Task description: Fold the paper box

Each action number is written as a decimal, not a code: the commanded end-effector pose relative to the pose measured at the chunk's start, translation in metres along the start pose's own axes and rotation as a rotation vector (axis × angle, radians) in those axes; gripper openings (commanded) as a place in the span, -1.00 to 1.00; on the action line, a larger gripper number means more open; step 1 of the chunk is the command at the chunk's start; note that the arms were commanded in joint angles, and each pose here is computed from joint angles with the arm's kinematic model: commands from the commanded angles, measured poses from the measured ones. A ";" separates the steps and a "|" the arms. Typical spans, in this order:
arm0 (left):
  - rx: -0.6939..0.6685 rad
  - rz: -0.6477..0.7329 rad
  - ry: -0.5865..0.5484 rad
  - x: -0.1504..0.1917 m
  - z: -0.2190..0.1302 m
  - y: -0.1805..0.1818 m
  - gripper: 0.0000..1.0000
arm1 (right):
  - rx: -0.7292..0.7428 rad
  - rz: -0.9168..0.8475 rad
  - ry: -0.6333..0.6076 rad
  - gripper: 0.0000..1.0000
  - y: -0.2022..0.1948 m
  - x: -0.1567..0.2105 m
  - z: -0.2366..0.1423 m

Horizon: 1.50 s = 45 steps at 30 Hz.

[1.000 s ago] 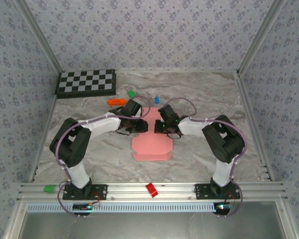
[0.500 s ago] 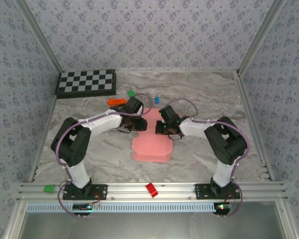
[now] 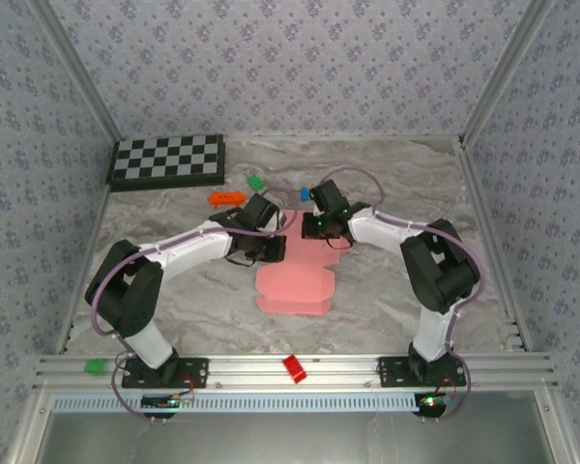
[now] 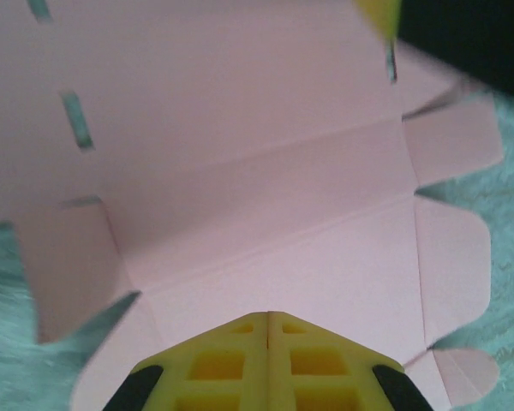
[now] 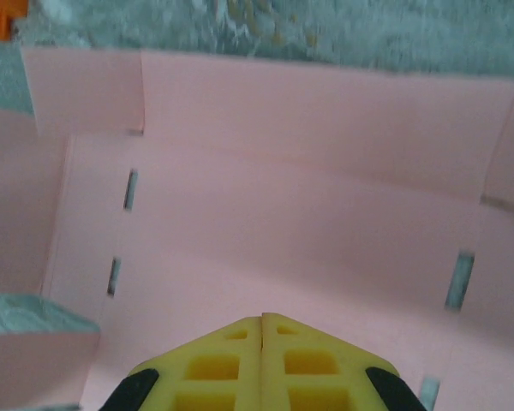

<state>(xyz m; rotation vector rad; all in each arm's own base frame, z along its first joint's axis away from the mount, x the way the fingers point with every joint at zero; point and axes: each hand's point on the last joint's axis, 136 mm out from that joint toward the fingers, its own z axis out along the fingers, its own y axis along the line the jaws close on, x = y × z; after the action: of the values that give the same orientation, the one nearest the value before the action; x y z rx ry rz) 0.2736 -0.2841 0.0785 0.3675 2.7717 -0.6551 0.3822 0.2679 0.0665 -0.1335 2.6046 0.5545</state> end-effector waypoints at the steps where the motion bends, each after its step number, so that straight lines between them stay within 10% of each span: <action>1: 0.055 -0.039 0.020 0.008 0.004 -0.008 -1.00 | 0.020 -0.033 0.081 -0.89 -0.008 0.008 0.014; 29: -0.402 -0.028 0.055 0.019 0.037 0.084 -0.82 | 0.145 0.007 0.181 -0.85 -0.043 0.094 0.006; 45: -0.268 0.050 -0.070 -0.027 0.001 0.033 -0.60 | 0.072 -0.125 0.049 -0.62 -0.037 0.009 -0.041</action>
<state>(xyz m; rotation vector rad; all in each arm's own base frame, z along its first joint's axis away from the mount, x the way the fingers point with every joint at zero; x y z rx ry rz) 0.3036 -0.2470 0.0422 0.3141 2.7934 -0.1862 0.3588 0.2230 0.0761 -0.1954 2.6292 0.4101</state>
